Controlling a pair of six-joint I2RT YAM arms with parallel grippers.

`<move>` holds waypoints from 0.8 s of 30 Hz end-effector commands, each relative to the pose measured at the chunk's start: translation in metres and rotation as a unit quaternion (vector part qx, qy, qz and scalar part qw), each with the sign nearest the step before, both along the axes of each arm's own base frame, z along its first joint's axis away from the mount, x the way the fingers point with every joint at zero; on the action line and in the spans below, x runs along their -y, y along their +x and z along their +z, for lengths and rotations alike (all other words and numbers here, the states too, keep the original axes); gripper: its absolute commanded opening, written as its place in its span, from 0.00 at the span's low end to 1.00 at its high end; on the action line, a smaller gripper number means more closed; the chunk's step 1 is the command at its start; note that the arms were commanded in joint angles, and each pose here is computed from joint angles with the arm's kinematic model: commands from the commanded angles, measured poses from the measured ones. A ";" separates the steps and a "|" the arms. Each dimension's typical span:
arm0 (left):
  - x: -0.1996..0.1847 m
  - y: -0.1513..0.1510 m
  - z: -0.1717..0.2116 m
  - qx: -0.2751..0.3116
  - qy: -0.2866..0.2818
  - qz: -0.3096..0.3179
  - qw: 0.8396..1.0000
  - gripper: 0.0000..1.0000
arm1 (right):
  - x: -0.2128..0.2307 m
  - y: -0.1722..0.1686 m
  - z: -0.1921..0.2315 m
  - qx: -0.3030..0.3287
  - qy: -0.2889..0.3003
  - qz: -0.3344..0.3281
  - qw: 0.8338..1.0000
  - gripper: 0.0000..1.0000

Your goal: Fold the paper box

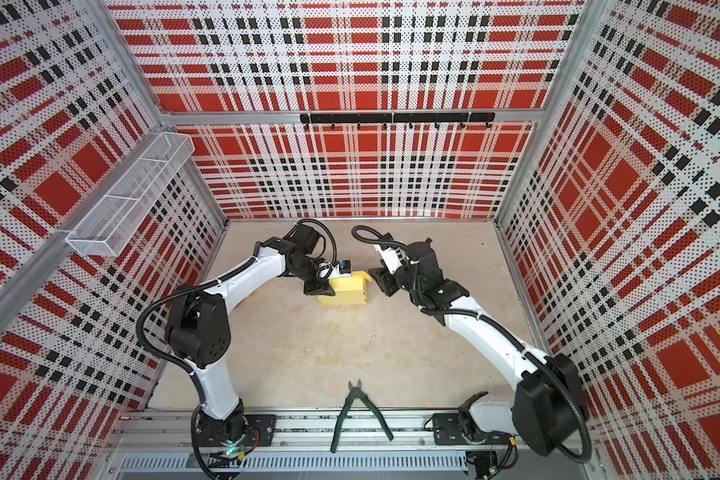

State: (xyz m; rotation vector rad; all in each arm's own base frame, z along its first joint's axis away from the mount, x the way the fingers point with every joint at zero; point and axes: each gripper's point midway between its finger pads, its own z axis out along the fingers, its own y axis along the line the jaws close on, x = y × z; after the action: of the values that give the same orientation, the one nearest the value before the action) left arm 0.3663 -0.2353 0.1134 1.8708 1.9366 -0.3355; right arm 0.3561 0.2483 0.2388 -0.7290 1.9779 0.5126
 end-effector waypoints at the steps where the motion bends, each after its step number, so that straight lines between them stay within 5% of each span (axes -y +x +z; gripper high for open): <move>1: 0.007 0.005 -0.010 -0.002 0.009 0.010 1.000 0.40 | 0.004 0.005 -0.032 -0.087 -0.040 -0.030 0.995 0.46; 8: 0.013 0.004 -0.019 -0.026 0.009 0.033 0.999 0.40 | -0.011 0.013 -0.054 -0.164 -0.059 -0.016 0.985 0.40; 24: 0.017 0.008 -0.028 -0.039 0.014 0.042 0.998 0.42 | -0.013 0.033 -0.079 -0.201 -0.098 -0.025 0.975 0.37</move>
State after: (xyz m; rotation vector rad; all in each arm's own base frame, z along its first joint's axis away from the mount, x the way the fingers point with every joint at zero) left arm 0.3735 -0.2487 0.0954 1.7941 2.0594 -0.3589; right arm 0.3808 0.2595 0.1555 -0.7275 2.4556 0.4785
